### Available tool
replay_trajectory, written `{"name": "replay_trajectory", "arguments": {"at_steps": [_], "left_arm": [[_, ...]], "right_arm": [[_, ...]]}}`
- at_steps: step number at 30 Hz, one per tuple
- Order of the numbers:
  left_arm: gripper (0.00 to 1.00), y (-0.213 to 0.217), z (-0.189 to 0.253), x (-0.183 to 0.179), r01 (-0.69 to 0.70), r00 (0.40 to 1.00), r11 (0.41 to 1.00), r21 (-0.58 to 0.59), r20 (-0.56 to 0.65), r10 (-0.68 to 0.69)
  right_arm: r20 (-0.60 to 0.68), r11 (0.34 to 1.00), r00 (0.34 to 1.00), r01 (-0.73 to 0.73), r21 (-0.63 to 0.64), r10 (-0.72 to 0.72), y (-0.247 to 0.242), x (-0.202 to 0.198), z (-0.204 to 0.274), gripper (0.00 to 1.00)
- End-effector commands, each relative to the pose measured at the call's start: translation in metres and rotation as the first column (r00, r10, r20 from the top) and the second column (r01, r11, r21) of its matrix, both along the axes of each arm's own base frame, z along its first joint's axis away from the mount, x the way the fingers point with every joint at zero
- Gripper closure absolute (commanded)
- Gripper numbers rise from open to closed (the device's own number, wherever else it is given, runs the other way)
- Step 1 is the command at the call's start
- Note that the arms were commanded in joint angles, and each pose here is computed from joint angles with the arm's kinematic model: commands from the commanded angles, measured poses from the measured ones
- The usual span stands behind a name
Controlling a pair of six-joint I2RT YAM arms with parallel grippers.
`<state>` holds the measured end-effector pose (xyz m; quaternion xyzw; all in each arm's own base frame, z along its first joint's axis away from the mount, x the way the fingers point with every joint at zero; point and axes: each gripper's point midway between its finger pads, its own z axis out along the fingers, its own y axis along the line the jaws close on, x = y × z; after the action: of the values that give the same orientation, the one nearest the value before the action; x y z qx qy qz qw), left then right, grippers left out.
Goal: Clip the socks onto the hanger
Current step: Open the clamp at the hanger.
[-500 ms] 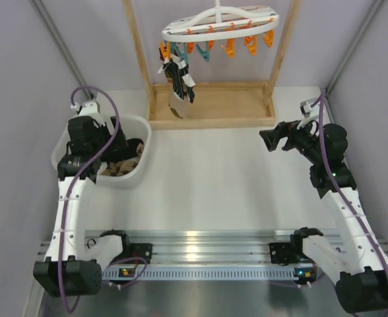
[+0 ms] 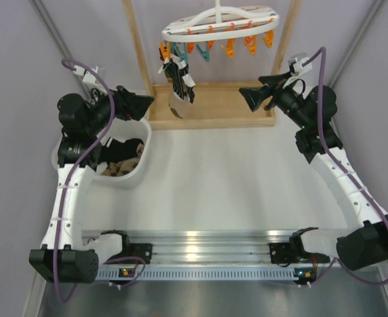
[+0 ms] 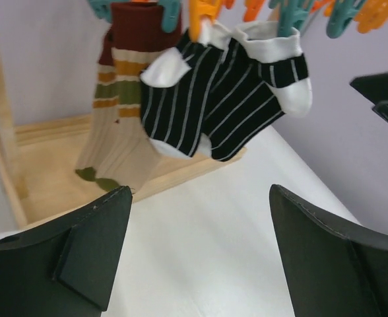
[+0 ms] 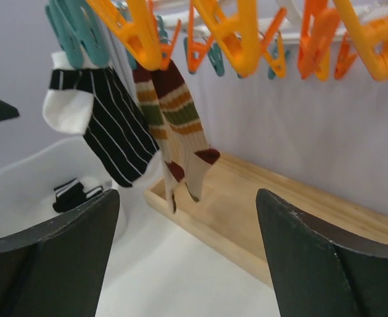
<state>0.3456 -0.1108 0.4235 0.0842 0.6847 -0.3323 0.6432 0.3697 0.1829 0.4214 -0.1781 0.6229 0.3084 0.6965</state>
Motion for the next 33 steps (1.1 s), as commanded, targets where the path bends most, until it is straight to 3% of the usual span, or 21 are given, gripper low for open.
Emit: {"name": "replay_trajectory", "arguments": {"at_steps": [1,6,16,23,27,33], "left_arm": [[0.11,-0.036,0.047,-0.014,0.167,0.975,0.986,-0.027,0.152,-0.161],[0.17,-0.073,0.073,-0.018,0.243,0.943,0.97,-0.021,0.239,-0.231],[0.29,-0.131,0.145,-0.008,0.25,0.933,0.951,-0.18,0.306,-0.188],[0.29,-0.157,0.141,0.018,0.127,0.975,0.963,-0.24,0.208,-0.077],[0.28,-0.149,0.141,0.028,0.049,0.987,0.954,-0.295,0.158,-0.002],[0.27,-0.151,0.149,0.02,0.088,0.985,0.941,-0.326,0.17,-0.034]], "right_arm": [[0.2,0.994,0.977,-0.083,0.071,0.067,0.025,-0.011,0.067,0.16],[0.239,0.987,0.959,-0.158,0.004,0.152,0.062,-0.023,0.062,0.22],[0.316,0.994,0.943,-0.107,-0.02,0.108,0.079,-0.017,0.073,0.29],[0.352,0.999,0.935,-0.049,-0.005,0.048,0.083,-0.005,0.091,0.35],[0.378,0.997,0.923,-0.08,-0.003,0.075,0.091,-0.007,0.099,0.37],[0.411,0.994,0.906,-0.114,-0.006,0.106,0.101,-0.004,0.105,0.34]]}}
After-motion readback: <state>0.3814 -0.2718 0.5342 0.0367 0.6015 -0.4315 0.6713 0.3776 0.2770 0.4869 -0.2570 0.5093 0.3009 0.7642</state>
